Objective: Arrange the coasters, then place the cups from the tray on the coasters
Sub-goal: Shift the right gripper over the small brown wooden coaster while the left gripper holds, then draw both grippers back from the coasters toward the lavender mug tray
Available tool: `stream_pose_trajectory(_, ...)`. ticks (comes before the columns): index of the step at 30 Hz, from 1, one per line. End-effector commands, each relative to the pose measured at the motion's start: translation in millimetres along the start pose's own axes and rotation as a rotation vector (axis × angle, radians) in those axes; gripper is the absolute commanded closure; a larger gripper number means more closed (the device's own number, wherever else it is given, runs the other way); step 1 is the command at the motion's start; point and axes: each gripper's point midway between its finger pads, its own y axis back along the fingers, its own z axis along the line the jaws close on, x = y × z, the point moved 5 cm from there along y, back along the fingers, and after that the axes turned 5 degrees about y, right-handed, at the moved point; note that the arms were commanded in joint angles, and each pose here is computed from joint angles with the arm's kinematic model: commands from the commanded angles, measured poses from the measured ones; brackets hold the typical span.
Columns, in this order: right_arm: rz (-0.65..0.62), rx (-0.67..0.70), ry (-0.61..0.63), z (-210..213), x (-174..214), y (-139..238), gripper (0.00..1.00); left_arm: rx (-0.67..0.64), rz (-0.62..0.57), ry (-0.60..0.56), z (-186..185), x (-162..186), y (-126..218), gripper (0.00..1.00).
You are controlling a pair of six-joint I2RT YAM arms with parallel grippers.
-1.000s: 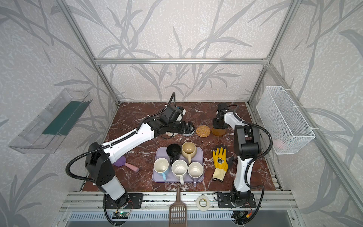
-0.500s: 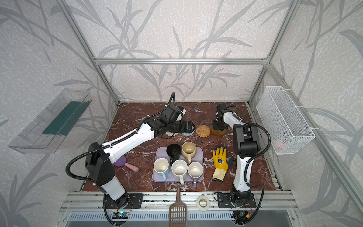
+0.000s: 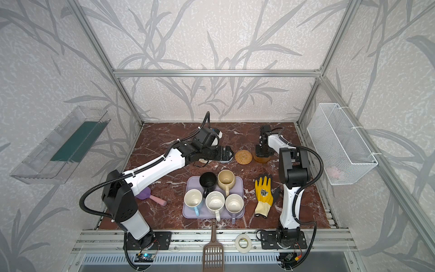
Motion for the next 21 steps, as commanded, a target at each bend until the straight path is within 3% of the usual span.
stream_pose_trajectory(1, 0.048, 0.007, 0.006, -1.1, 12.7, 0.8, 0.86, 0.016, -0.032, 0.005, -4.5, -2.7, 10.6, 0.01)
stream_pose_trajectory(21, 0.065, 0.055, -0.010, -8.3, 23.2, 5.4, 0.86, 0.004, -0.049, 0.003, 1.0, 2.0, 20.0, 0.01)
